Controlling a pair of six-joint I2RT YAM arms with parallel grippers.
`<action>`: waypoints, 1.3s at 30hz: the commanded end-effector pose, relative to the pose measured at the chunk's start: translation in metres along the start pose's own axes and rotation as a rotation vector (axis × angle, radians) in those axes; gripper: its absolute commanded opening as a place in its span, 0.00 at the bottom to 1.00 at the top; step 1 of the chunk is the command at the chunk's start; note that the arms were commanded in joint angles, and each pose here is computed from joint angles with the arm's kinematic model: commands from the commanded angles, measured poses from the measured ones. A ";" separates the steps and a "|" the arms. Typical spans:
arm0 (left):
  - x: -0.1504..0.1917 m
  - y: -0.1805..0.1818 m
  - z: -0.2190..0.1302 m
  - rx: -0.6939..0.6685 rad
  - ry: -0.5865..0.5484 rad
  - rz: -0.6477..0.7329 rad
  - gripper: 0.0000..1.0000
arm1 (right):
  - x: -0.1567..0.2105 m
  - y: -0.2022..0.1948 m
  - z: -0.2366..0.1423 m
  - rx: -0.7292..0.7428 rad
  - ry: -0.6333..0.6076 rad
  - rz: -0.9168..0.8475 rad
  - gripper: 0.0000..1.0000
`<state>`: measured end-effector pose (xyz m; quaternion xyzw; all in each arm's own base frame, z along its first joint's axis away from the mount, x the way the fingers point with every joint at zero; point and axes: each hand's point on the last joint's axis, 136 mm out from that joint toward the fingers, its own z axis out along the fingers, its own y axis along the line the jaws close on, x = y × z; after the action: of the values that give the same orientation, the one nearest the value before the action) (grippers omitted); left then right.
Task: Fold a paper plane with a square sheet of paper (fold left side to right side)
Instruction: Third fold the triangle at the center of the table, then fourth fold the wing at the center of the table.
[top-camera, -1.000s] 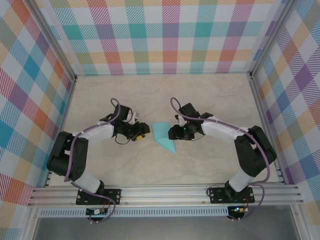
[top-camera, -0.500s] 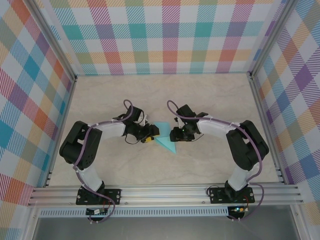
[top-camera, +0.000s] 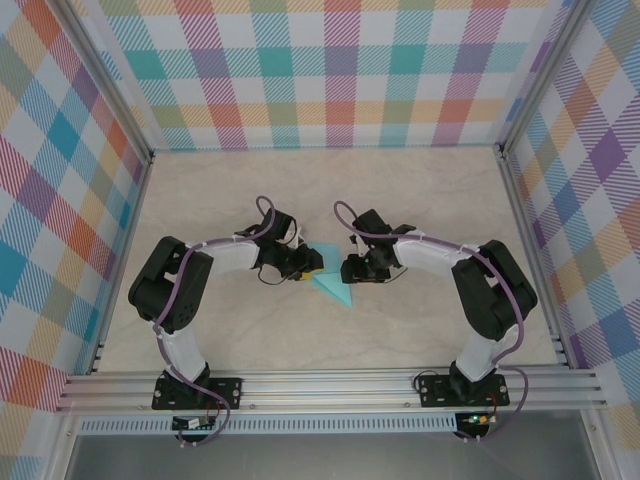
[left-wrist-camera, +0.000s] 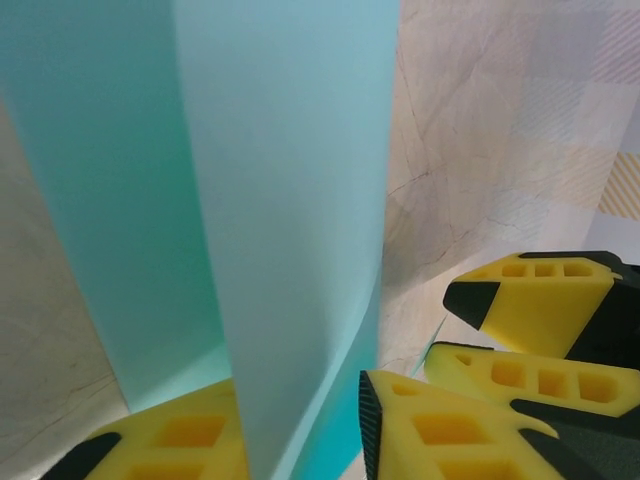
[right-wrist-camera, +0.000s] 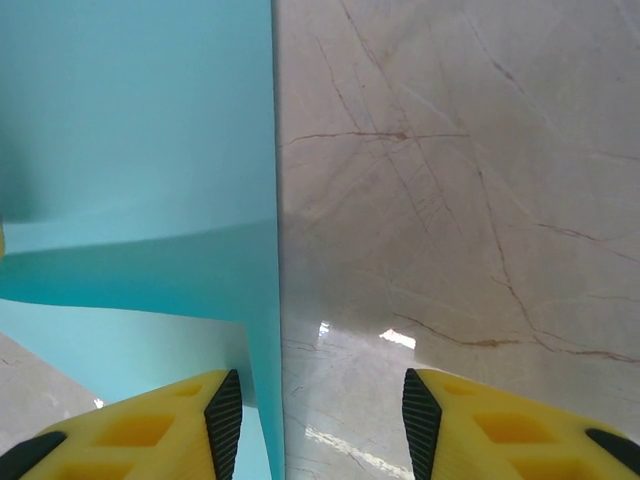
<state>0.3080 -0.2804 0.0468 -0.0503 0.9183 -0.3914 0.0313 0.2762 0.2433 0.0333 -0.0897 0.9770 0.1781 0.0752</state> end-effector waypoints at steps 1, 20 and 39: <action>-0.001 -0.008 -0.002 0.003 -0.009 0.019 0.27 | -0.010 0.000 -0.017 0.021 -0.049 -0.032 0.52; -0.005 -0.015 -0.006 0.006 -0.019 0.002 0.30 | 0.024 0.067 -0.035 0.140 -0.323 -0.379 0.62; -0.009 -0.025 -0.011 0.005 -0.022 -0.007 0.31 | 0.017 0.068 0.007 0.320 -0.332 -0.568 0.52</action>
<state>0.3175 -0.2835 0.0578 -0.0640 0.9181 -0.3896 0.0344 0.2370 0.2999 0.0411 -0.3097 0.9119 0.0211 0.2686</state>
